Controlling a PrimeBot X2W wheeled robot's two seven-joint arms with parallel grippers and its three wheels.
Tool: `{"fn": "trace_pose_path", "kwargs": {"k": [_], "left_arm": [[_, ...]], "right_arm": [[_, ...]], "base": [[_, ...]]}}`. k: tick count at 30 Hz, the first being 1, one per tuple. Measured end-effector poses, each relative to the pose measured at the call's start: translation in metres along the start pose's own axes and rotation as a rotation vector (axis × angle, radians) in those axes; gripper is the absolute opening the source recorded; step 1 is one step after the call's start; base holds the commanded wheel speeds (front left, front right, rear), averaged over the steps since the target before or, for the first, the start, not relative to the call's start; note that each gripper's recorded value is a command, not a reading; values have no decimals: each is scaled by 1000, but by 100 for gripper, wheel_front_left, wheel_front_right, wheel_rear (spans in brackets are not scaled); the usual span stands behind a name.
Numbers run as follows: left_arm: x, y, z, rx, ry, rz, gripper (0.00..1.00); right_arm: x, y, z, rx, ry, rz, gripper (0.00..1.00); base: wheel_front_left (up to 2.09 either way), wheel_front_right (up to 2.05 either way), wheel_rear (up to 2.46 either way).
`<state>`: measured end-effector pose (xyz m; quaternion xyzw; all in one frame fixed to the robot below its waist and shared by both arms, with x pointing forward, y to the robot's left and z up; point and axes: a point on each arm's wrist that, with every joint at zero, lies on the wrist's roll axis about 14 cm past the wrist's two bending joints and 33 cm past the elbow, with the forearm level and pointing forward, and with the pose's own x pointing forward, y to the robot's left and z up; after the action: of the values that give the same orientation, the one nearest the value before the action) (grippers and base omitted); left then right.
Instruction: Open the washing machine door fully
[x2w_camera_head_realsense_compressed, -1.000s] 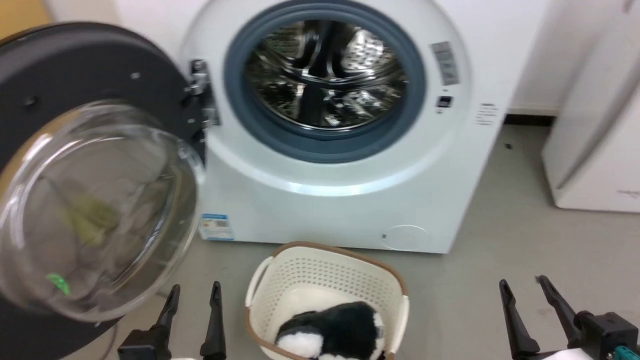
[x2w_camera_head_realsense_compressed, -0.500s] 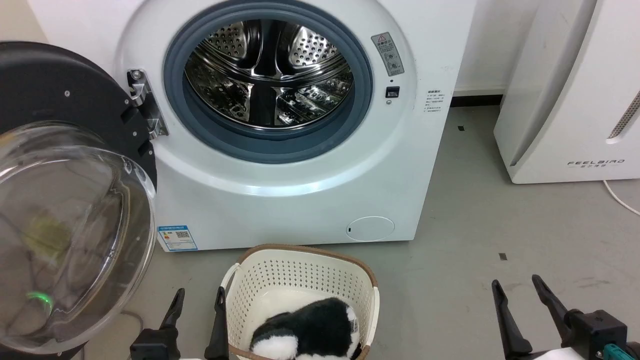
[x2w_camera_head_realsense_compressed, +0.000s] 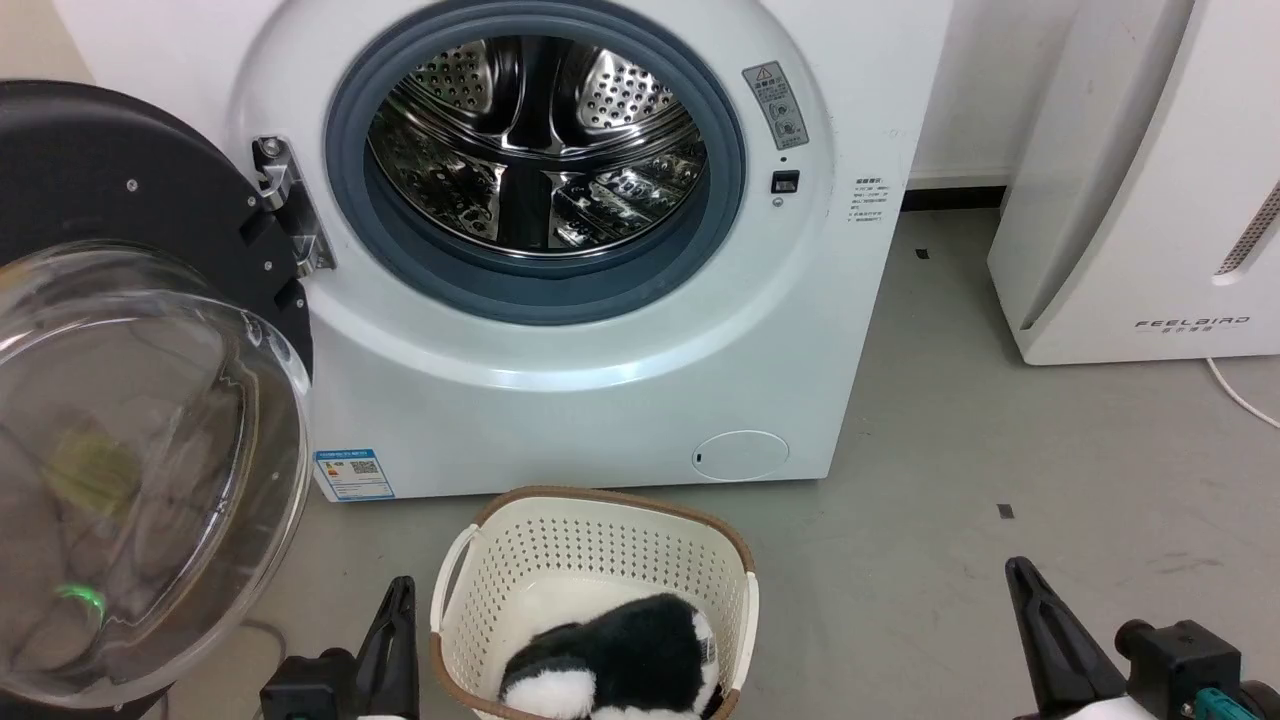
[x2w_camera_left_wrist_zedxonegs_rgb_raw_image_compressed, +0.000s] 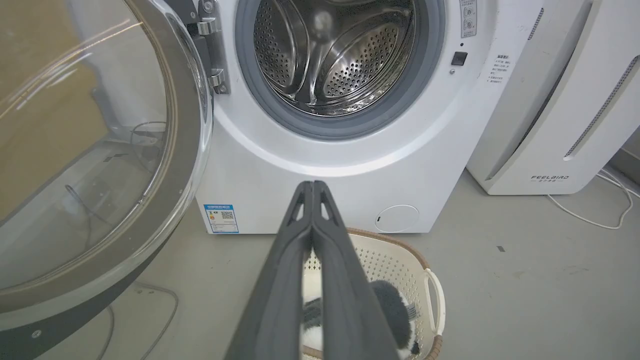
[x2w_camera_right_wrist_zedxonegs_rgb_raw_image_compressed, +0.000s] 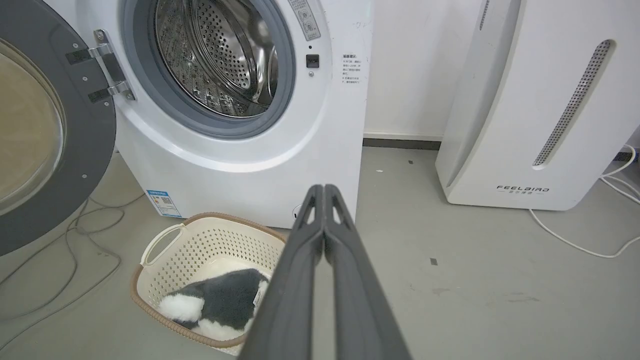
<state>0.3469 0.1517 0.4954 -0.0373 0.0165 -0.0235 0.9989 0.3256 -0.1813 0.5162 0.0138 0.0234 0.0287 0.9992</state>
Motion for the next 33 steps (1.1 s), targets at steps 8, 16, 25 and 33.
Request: {"fn": "trace_pose_path", "kwargs": {"k": [8, 16, 25, 33], "left_arm": [[1, 2, 1, 6, -2, 4, 0], [1, 2, 2, 13, -4, 3, 0], [3, 5, 4, 22, -3, 6, 0], [6, 5, 9, 25, -16, 9, 0]], "right_arm": [[2, 1, -1, -2, 4, 3, 0], [4, 2, -2, -3, 6, 7, 0], [6, 3, -3, -10, 10, 11, 0], [11, 4, 1, -19, -1, 16, 0]], "base": [[0, 0, 0], [0, 0, 0], [0, 0, 0], [0, 0, 0]]}}
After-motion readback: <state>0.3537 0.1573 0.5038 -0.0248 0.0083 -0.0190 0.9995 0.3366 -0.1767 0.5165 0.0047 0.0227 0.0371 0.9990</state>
